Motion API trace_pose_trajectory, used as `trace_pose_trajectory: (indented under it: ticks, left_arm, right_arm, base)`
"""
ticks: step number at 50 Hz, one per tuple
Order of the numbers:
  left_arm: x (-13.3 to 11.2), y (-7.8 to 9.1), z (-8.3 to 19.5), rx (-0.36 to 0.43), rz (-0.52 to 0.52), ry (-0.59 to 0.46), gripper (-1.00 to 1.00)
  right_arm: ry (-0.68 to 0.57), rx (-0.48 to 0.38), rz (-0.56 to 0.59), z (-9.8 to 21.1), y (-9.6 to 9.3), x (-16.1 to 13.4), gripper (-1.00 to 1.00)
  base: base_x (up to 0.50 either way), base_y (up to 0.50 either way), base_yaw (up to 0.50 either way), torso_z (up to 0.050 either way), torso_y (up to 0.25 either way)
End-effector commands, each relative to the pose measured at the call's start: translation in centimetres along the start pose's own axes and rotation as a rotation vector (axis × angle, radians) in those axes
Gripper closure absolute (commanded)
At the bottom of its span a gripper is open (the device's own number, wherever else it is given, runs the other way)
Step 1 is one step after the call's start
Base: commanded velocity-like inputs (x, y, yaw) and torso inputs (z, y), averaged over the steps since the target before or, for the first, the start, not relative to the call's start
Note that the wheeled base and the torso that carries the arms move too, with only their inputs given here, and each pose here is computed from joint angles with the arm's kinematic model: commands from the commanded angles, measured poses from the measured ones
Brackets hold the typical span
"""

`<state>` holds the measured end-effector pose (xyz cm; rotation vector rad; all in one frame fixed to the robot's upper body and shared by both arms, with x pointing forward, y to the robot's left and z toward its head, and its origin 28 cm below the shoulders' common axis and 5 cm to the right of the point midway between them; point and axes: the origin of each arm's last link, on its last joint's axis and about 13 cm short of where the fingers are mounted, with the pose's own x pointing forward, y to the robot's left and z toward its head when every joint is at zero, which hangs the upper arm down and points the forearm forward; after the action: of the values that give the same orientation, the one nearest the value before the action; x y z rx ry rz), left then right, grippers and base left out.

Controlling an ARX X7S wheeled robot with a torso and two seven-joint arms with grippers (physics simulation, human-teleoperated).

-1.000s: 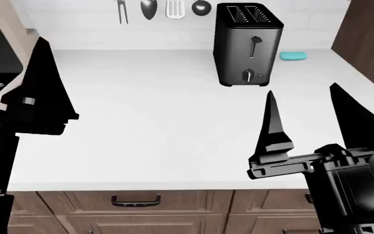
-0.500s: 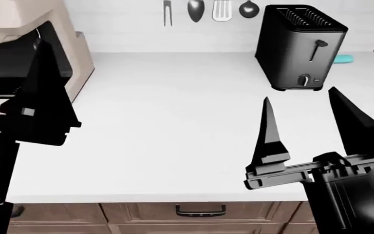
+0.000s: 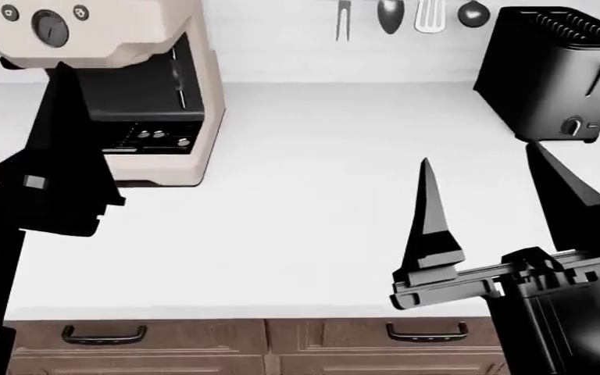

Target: Pick the bar and yogurt from the counter and place them in the cabinets closest to them.

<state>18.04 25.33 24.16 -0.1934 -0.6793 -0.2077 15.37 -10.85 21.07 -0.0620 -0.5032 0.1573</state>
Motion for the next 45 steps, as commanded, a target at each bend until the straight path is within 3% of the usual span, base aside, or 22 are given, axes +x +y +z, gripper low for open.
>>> trace_pose_trajectory:
  ticks: [1, 45]
  left_arm:
    - [-0.02, 0.02, 0.12, -0.006, 0.002, -0.002, -1.00]
    - [0.02, 0.10, 0.21, -0.006, 0.003, -0.005, -1.00]
  right_arm:
    - [0.001, 0.004, 0.006, 0.04, 0.02, -0.04, -1.00]
    - [-0.014, 0.002, 0.021, 0.14, 0.08, -0.15, -1.00]
  base:
    - [0.00, 0.50, 0.00, 0.000, 0.000]
    - [0.06, 0.50, 0.00, 0.000, 0.000]
